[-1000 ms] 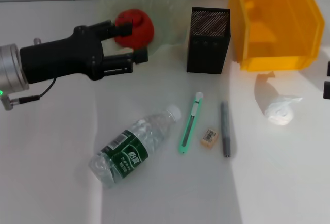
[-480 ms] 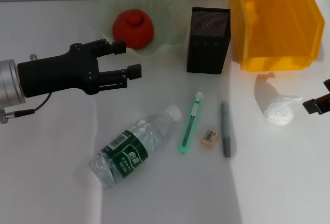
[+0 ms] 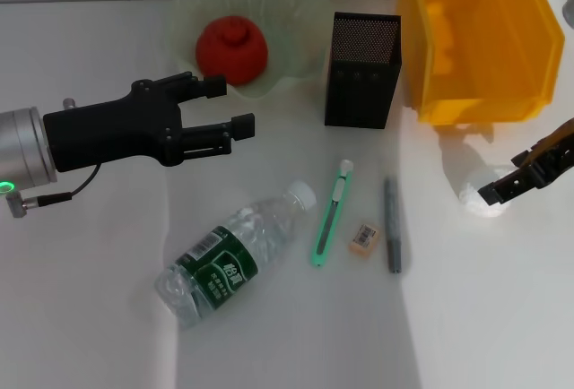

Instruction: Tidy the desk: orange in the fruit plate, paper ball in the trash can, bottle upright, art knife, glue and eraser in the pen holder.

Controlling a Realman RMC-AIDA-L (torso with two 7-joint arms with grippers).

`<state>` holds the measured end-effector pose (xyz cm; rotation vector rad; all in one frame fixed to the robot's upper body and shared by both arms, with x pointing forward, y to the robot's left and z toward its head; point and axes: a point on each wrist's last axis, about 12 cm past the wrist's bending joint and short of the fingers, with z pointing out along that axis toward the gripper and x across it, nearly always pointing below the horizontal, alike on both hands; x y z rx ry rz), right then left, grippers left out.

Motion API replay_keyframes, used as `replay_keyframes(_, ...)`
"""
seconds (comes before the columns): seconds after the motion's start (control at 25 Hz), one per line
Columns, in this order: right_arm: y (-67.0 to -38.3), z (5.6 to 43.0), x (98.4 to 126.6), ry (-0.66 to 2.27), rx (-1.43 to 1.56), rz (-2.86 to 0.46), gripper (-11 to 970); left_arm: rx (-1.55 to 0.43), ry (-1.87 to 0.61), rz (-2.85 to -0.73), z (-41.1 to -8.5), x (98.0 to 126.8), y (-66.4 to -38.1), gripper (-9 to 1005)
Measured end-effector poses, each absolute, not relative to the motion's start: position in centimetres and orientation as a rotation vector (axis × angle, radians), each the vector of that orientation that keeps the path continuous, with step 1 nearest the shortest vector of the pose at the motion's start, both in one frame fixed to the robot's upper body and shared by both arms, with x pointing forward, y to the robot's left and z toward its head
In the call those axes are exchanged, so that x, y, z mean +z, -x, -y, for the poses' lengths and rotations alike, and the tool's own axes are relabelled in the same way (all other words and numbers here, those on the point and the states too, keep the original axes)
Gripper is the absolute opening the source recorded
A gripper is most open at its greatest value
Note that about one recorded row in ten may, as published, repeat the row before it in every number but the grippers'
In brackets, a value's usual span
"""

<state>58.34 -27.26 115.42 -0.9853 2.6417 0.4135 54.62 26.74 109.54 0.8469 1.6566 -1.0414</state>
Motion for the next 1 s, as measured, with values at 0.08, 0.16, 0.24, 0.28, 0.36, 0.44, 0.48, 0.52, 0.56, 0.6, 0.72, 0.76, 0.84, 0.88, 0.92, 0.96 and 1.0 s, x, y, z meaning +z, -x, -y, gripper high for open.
replay_keyframes(0.08, -58.7, 26.8, 114.8, 1.003, 0.394, -2.658, 785, -1.041, -0.849, -1.659, -26.7, 109.5, -54.6, 814)
replay_keyframes(0.16, -58.9, 26.4, 114.2, 1.021, 0.388, -2.665, 765, -1.041, -0.852, -1.661, -26.7, 109.4, -54.6, 813)
replay_keyframes(0.24, -59.1, 26.0, 113.8, 1.038, 0.383, -2.667, 746, -1.041, -0.852, -1.664, -26.6, 109.4, -54.6, 812)
replay_keyframes(0.28, -59.1, 25.8, 113.6, 1.048, 0.381, -2.669, 736, -1.041, -0.850, -1.664, -26.6, 109.3, -54.6, 812)
replay_keyframes(0.36, -59.2, 25.5, 113.2, 1.061, 0.384, -2.673, 717, -1.043, -0.852, -1.665, -26.6, 109.3, -54.5, 811)
replay_keyframes(0.44, -59.3, 25.2, 112.9, 1.066, 0.393, -2.680, 697, -1.042, -0.853, -1.666, -26.6, 109.3, -54.5, 810)
replay_keyframes(0.48, -59.3, 25.2, 112.8, 1.066, 0.393, -2.681, 687, -1.041, -0.852, -1.667, -26.6, 109.3, -54.5, 810)
replay_keyframes(0.52, -59.4, 25.2, 112.8, 1.062, 0.389, -2.678, 678, -1.040, -0.849, -1.667, -26.6, 109.3, -54.5, 809)
replay_keyframes(0.56, -59.4, 25.2, 112.8, 1.062, 0.389, -2.678, 668, -1.040, -0.849, -1.667, -26.6, 109.3, -54.5, 809)
replay_keyframes(0.6, -59.4, 25.2, 112.8, 1.059, 0.387, -2.674, 658, -1.039, -0.849, -1.667, -26.7, 109.3, -54.5, 808)
replay_keyframes(0.72, -59.5, 25.4, 113.4, 1.049, 0.378, -2.658, 629, -1.039, -0.848, -1.667, -26.7, 109.3, -54.5, 807)
replay_keyframes(0.76, -59.5, 25.4, 113.4, 1.049, 0.378, -2.658, 601, -1.039, -0.848, -1.668, -26.7, 109.3, -54.5, 806)
replay_keyframes(0.84, -59.4, 25.5, 113.9, 1.046, 0.378, -2.655, 544, -1.039, -0.847, -1.668, -26.7, 109.3, -54.5, 806)
replay_keyframes(0.88, -59.3, 25.6, 114.2, 1.043, 0.377, -2.651, 515, -1.038, -0.845, -1.669, -26.7, 109.2, -54.4, 805)
replay_keyframes(0.92, -59.1, 25.8, 115.2, 1.038, 0.376, -2.637, 487, -1.037, -0.842, -1.671, -26.8, 109.2, -54.4, 805)
replay_keyframes(0.96, -59.1, 25.8, 115.2, 1.038, 0.376, -2.637, 487, -1.037, -0.842, -1.671, -26.8, 109.2, -54.4, 804)
replay_keyframes(1.0, -58.9, 25.8, 116.2, 1.034, 0.376, -2.616, 487, -1.037, -0.841, -1.671, -26.8, 109.2, -54.3, 804)
